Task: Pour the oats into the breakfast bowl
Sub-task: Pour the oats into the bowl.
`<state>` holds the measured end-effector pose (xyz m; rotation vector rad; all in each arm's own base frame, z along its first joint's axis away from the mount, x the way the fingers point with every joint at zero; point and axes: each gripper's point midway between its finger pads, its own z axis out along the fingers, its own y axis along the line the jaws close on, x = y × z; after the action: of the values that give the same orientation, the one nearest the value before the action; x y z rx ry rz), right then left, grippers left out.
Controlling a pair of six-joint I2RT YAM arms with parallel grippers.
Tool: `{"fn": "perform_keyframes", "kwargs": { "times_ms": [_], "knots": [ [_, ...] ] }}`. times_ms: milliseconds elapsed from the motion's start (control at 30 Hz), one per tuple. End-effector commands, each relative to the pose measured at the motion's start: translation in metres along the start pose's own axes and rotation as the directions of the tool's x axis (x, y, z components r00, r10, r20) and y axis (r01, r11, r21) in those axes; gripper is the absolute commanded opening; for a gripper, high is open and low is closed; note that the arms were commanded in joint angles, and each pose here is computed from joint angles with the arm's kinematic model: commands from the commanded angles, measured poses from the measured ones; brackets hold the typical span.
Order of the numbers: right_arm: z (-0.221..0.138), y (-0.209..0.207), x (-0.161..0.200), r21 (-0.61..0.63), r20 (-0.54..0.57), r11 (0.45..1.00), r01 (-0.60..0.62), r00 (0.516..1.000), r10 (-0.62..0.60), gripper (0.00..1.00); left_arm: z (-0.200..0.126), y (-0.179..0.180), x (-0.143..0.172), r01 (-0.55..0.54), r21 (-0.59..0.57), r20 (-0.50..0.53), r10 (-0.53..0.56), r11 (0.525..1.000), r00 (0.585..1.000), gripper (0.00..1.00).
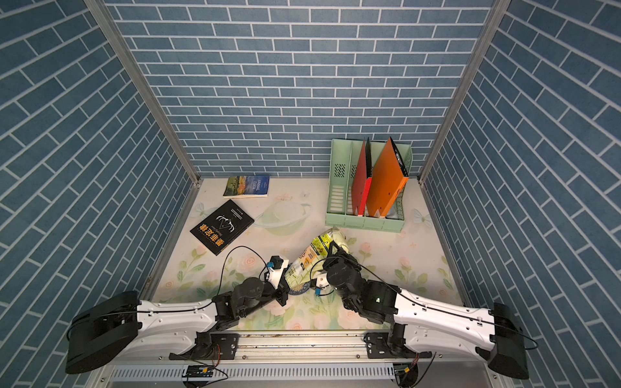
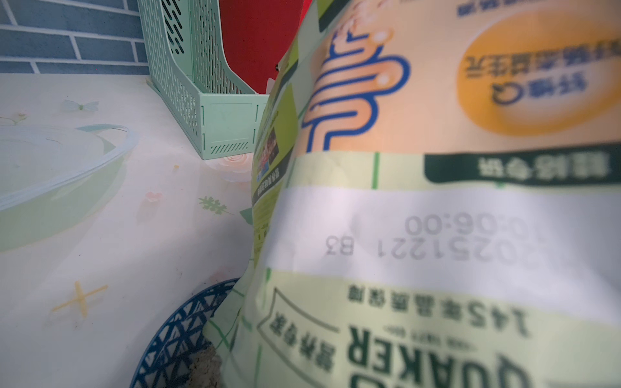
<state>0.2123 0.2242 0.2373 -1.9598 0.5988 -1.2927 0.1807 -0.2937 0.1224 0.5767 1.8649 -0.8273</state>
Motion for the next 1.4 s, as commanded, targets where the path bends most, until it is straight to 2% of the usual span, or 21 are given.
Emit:
{"fn": "perform_keyframes", "kwargs": {
  "times_ms": [0,300,333,400,467,567,733,1133,1367],
  "knots": [
    [-0.010,-0.042,0.030,0.097,-0.063,0.986,-0.135,0.988,0.141,0.00,0.004,-0.012,-0.014,0.014,0.041,0.034,-0.015,0.999,0.999,0.00],
    [-0.012,-0.039,0.032,0.095,-0.061,0.985,-0.147,0.986,0.153,0.00,0.003,-0.013,-0.016,0.011,0.045,0.040,-0.012,0.999,0.999,0.00],
    [-0.012,-0.039,0.033,0.094,-0.060,0.984,-0.150,0.986,0.156,0.00,0.001,-0.012,-0.018,0.013,0.042,0.048,-0.015,0.999,0.999,0.05],
    [-0.012,-0.037,0.034,0.086,-0.063,0.985,-0.152,0.985,0.158,0.00,-0.005,-0.011,-0.021,0.013,0.043,0.061,-0.016,0.999,0.998,0.33],
    [-0.011,-0.036,0.035,0.084,-0.067,0.984,-0.155,0.985,0.161,0.00,-0.010,-0.010,-0.021,0.010,0.042,0.058,-0.013,0.999,0.998,0.50],
    [-0.010,-0.035,0.037,0.080,-0.075,0.985,-0.156,0.984,0.162,0.00,-0.016,-0.010,-0.018,0.010,0.050,0.046,-0.012,0.999,0.999,0.64],
    [-0.009,-0.033,0.041,0.076,-0.088,0.984,-0.160,0.982,0.166,0.00,-0.026,-0.003,-0.009,-0.006,0.028,0.008,0.006,1.000,1.000,0.67],
    [-0.008,-0.029,0.042,0.069,-0.094,0.984,-0.162,0.981,0.168,0.00,-0.033,0.010,-0.005,-0.010,-0.028,0.018,0.011,1.000,1.000,0.67],
    [-0.007,-0.027,0.042,0.062,-0.093,0.986,-0.154,0.983,0.160,0.00,-0.033,0.022,-0.025,-0.042,-0.117,0.086,0.052,0.992,0.995,0.66]
  ]
}}
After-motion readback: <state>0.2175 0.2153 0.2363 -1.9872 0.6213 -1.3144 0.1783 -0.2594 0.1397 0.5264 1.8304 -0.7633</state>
